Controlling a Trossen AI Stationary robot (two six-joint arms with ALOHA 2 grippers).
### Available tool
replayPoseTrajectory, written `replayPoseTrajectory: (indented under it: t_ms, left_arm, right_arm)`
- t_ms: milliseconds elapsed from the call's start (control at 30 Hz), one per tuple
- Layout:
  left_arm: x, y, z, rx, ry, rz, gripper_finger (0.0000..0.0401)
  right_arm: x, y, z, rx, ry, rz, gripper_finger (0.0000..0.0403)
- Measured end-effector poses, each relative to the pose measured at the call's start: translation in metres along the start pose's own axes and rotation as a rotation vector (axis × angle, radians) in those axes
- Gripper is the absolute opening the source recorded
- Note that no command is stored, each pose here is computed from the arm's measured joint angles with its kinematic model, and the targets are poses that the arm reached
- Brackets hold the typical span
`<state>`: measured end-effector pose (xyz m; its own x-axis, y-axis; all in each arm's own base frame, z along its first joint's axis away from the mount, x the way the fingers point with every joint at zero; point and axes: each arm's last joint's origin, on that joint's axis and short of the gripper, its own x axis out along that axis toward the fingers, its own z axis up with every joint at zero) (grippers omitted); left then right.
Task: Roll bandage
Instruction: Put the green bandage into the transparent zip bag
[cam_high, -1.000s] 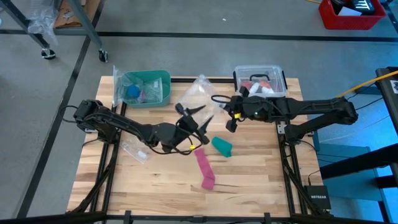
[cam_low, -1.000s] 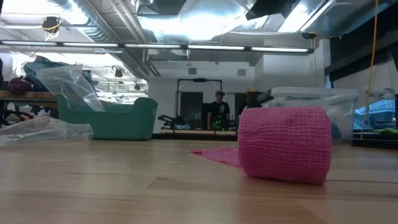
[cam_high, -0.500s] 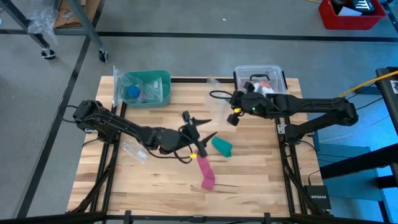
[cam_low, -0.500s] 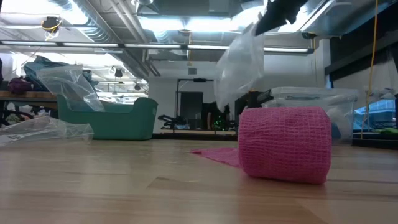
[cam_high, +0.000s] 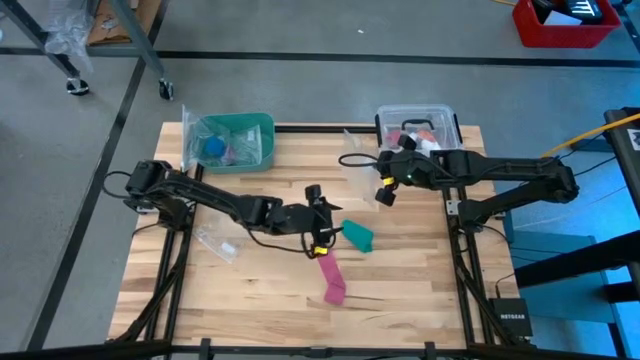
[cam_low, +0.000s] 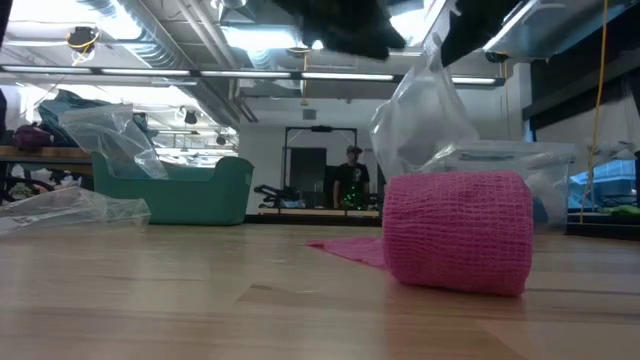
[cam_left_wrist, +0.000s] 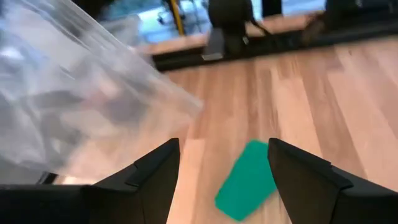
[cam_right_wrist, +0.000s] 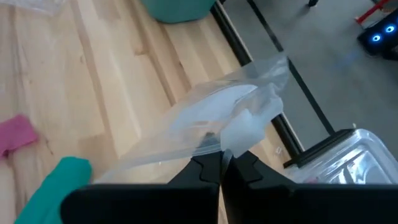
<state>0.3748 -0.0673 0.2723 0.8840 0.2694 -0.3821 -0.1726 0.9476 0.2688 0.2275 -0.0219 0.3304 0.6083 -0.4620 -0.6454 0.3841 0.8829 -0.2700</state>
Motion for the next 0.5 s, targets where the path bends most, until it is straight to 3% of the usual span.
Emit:
replayPoseTrajectory:
  t_ms: [200, 500]
  left_arm:
    - [0.033, 0.003, -0.024, 0.037, 0.068, -0.105, 0.0235]
    - [0.085, 0.008, -0.061, -0.021, 0.073, -0.233, 0.0235]
  right_arm:
    - [0.000, 0.001, -0.002, -0.026, 0.023, 0.040, 0.0001]
    - [0.000, 0.002, -0.002, -0.028, 0.023, 0.052, 0.0001]
